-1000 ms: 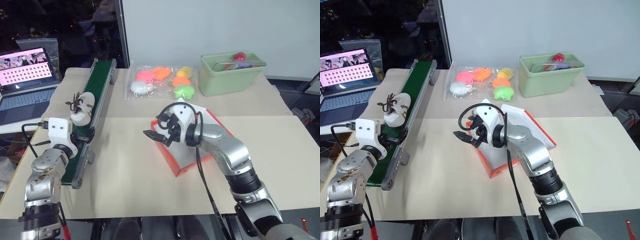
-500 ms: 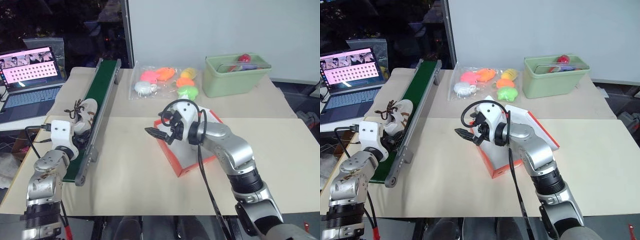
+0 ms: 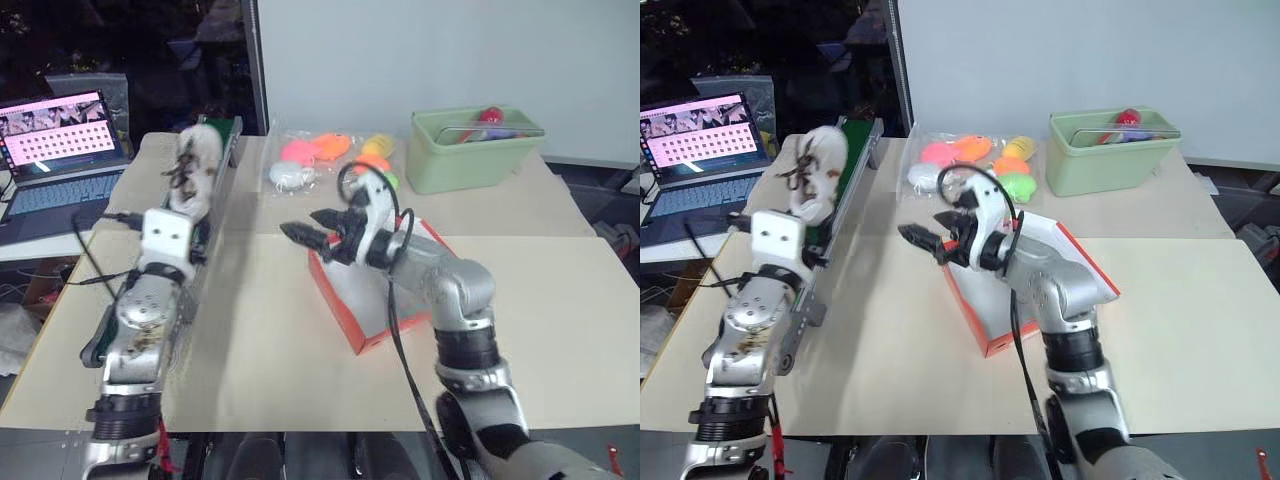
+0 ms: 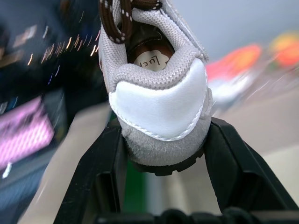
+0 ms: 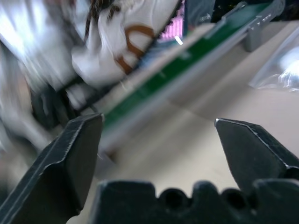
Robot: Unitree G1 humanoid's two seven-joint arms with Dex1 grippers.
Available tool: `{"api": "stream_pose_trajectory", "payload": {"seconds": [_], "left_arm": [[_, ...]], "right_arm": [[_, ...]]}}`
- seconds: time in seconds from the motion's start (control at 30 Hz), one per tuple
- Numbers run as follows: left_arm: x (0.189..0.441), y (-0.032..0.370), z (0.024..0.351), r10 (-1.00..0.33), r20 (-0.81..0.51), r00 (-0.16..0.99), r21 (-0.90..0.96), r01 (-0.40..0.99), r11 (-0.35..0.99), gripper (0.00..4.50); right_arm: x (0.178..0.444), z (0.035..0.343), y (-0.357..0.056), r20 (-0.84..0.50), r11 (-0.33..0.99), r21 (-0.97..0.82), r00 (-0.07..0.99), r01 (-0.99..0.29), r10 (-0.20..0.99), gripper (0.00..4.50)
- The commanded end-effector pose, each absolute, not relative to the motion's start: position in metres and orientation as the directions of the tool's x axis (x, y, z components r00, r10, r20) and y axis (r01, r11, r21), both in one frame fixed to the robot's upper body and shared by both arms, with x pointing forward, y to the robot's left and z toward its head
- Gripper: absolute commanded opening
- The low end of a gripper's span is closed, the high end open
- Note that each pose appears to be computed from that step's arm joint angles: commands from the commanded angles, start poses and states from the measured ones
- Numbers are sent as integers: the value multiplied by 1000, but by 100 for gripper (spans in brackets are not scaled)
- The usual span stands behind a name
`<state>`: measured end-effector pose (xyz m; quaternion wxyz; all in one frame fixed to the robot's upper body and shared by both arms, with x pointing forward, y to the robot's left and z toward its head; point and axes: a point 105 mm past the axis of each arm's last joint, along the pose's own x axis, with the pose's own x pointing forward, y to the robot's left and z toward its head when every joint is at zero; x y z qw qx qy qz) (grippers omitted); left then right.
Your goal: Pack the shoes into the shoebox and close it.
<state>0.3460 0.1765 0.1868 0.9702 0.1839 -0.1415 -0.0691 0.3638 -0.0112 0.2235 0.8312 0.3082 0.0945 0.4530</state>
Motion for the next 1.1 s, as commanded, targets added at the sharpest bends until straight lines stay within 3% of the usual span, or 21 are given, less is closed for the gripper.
{"api": "stream_pose_trajectory", "payload": {"seconds": [0.03, 0.3, 0.63, 0.73, 0.97, 1.03, 1.1], "left_arm": [[330, 126, 200, -365, 297, 882, 340, 259, 904, 210], [315, 89, 203, -521, 281, 806, 298, 443, 845, 210], [312, 76, 202, -584, 237, 777, 233, 538, 810, 210], [313, 76, 204, -587, 234, 775, 239, 540, 807, 206], [317, 78, 204, -584, 224, 780, 242, 536, 809, 206], [317, 76, 203, -586, 217, 780, 238, 540, 807, 206], [316, 74, 201, -593, 203, 779, 236, 549, 802, 206]], "right_arm": [[367, 233, -18, 197, 159, 820, 533, -550, 823, 450], [367, 229, -14, 159, 145, 861, 528, -488, 834, 450], [369, 238, -13, 215, 126, 855, 566, -502, 796, 450], [369, 240, -14, 222, 136, 852, 583, -506, 782, 384], [363, 251, -11, 264, 106, 836, 563, -538, 783, 150], [361, 254, -9, 274, 96, 831, 554, -548, 786, 104], [357, 258, -7, 295, 76, 826, 543, -558, 786, 104]]}}
